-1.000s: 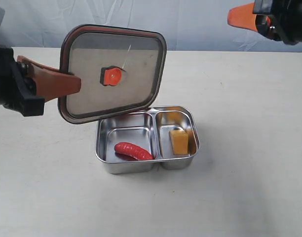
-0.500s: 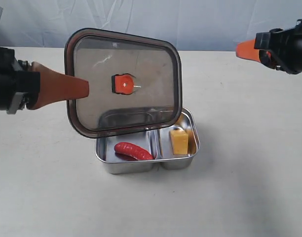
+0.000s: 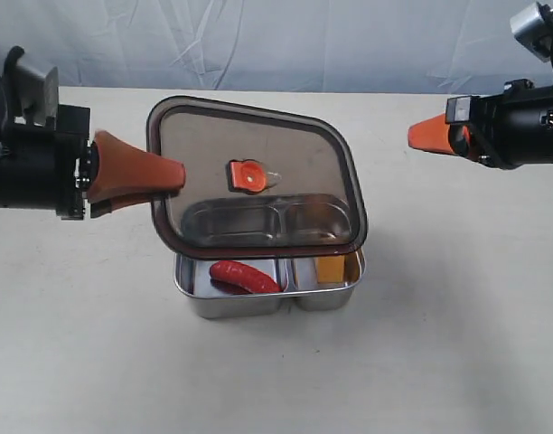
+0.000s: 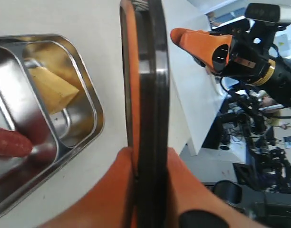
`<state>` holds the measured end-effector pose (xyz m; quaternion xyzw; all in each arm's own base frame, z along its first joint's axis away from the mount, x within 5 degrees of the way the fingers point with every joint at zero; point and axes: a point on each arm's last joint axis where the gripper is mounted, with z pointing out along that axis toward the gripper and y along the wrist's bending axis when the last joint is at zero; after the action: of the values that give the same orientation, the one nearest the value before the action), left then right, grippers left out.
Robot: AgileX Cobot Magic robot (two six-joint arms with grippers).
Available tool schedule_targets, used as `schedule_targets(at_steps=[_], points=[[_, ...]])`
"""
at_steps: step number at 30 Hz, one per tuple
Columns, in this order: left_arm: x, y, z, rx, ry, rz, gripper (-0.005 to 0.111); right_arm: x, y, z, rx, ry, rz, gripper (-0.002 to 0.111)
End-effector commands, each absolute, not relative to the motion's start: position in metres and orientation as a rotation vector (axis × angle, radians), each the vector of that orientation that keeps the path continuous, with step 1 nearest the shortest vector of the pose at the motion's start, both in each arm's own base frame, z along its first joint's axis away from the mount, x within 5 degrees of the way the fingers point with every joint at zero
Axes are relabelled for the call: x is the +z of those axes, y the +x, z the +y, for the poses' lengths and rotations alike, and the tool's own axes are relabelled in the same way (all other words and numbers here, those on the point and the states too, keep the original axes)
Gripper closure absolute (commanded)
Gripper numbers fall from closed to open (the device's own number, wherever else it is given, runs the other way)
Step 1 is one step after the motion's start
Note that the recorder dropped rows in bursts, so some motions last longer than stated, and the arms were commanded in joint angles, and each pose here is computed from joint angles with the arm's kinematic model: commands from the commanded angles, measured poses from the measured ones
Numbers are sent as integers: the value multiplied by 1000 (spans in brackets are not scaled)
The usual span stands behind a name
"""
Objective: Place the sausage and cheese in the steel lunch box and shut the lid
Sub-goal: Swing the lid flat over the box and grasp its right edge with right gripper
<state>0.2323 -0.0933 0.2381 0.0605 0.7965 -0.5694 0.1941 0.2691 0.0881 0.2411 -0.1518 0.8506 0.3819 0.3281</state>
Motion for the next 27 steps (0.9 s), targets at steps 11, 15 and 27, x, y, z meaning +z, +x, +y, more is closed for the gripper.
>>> schedule_targets(at_steps=[11,15,27], points=[[178,259,-72,-1664,-18,2270,107,245,273,79,940,-376,2205,85],[181,258,-83,-1699,-23,2254,107,246,270,82,990,-405,2200,85],[205,250,-92,-1718,19,2210,107,176,285,91,1261,-348,2419,84]])
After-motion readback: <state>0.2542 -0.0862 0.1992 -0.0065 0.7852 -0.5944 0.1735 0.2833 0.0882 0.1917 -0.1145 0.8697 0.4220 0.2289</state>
